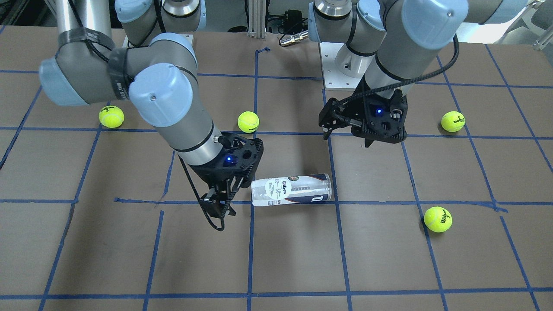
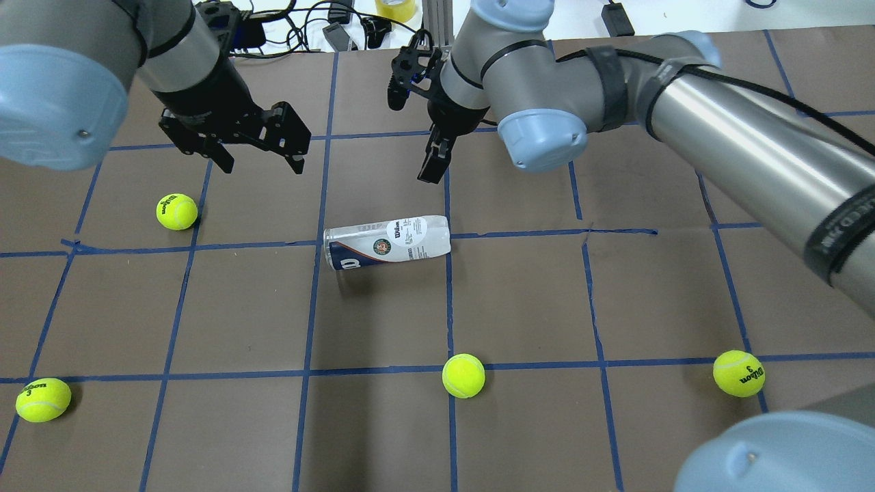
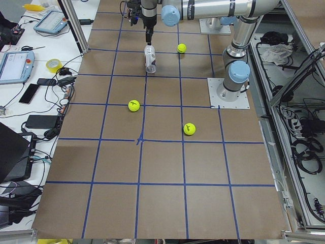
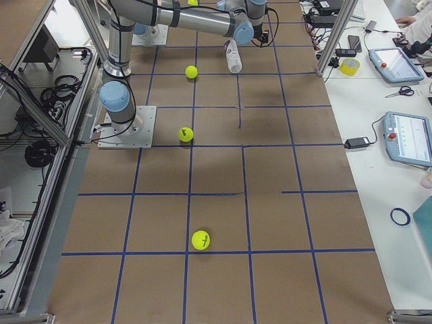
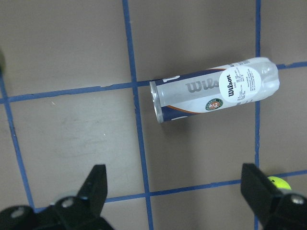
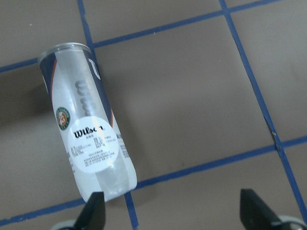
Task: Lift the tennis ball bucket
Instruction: 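Open the right gripper releasing the can while the left arm approaches, then reach the left gripper to the can's open end while the right arm withdraws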
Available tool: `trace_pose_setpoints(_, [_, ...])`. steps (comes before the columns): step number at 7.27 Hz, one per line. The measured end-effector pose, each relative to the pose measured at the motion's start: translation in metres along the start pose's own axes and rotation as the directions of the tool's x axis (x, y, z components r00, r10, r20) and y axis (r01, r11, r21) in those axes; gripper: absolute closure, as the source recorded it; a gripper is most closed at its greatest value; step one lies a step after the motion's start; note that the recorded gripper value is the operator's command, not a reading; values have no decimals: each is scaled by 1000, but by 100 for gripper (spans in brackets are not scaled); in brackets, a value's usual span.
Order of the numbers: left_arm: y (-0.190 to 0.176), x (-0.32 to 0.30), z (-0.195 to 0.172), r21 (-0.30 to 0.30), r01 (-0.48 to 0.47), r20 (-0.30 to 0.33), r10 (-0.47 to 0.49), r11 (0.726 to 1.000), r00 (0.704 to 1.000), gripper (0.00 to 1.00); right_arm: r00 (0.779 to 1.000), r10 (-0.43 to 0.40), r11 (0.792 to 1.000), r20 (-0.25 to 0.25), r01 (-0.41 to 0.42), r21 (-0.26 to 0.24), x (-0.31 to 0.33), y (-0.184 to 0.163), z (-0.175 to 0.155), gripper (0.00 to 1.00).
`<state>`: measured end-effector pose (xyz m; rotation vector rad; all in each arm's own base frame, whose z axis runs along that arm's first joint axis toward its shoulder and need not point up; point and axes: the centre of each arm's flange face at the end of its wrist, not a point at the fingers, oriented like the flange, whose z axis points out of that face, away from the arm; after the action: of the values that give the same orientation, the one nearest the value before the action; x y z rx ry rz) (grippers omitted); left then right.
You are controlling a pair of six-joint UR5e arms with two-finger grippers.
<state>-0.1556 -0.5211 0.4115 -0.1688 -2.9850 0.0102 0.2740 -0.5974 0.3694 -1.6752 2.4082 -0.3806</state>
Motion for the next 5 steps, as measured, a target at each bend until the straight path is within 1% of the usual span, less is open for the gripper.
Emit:
trace_pose_setpoints(1, [-10, -15, 25, -19, -13, -53, 12, 1000, 999, 0, 993, 120, 992, -11, -120, -32, 6, 22, -30, 0])
trace_pose_setpoints(2, [-22, -32, 48, -37, -16, -134, 11, 999, 991, 0, 966, 259, 963, -21, -260, -72, -1, 37, -61, 0])
trace_pose_setpoints(3, [-33, -44, 67, -51, -13, -212, 2, 999, 977, 0, 921, 387, 915, -41, -389, -103, -14, 46, -89, 0])
trace_pose_setpoints(4, [-43, -55, 85, -67, -5, -267, -13, 998, 964, 0, 874, 482, 866, -62, -486, -117, -26, 51, -109, 0])
trace_pose_setpoints(5, [-54, -72, 100, -77, -2, -303, -21, 997, 953, 0, 815, 574, 805, -86, -580, -127, -37, 56, -126, 0])
